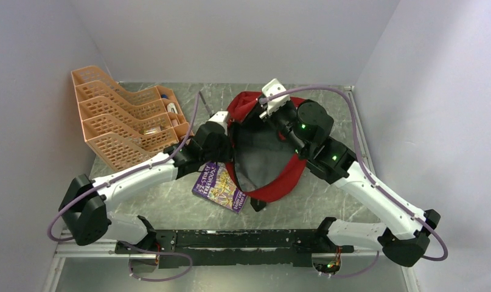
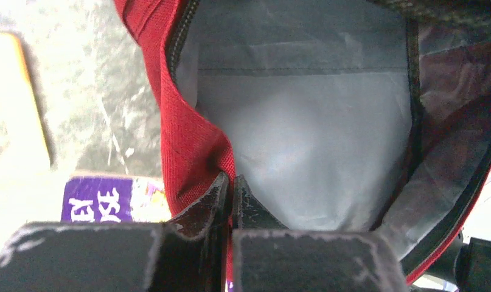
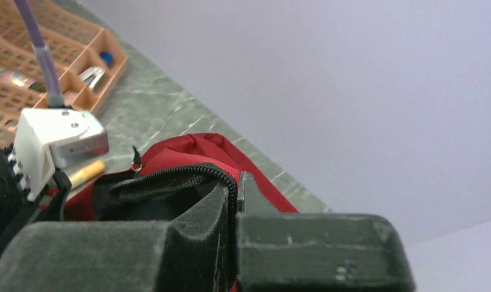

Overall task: Pack the student bag
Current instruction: Adjust the student bag at the center of the board.

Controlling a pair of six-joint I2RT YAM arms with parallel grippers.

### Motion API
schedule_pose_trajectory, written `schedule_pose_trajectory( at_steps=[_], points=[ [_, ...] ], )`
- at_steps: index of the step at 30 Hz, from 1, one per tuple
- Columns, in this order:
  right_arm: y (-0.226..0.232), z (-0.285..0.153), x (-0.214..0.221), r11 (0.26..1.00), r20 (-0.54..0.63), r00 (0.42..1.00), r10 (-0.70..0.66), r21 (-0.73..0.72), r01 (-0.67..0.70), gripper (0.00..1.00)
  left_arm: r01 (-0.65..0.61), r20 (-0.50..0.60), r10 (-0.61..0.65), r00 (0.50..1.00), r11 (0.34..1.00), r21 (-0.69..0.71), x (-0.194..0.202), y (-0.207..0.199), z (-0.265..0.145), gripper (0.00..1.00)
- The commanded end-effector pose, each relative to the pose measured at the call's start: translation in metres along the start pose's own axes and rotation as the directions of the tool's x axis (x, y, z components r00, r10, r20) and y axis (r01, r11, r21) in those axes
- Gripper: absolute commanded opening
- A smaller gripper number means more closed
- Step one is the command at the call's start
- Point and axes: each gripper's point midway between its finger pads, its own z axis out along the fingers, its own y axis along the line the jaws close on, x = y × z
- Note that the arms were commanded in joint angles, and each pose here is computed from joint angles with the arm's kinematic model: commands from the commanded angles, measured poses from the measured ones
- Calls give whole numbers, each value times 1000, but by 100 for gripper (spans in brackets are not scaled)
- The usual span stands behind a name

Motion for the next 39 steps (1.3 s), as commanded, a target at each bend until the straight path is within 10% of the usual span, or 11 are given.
schedule_pose_trajectory(
  at_steps=[1,17,28,39],
  points=[
    [-65,-15,-77,974,206,978,24,216,-69,0,-81,27,79,996,994,68,-37,-23,8,5],
    [-112,-79,-34,912,10,999,43,408,-43,0,-295,69,288,955,943,152,-154,-90,108,5],
    [-7,-65,92,942,-290,906,309,225,-249,0,-373,-99,384,918,921,115,-106,-45,165,6],
    [29,-73,171,894,-425,797,429,326,-307,0,-429,-125,418,900,900,-82,-103,9,130,55]
  ],
)
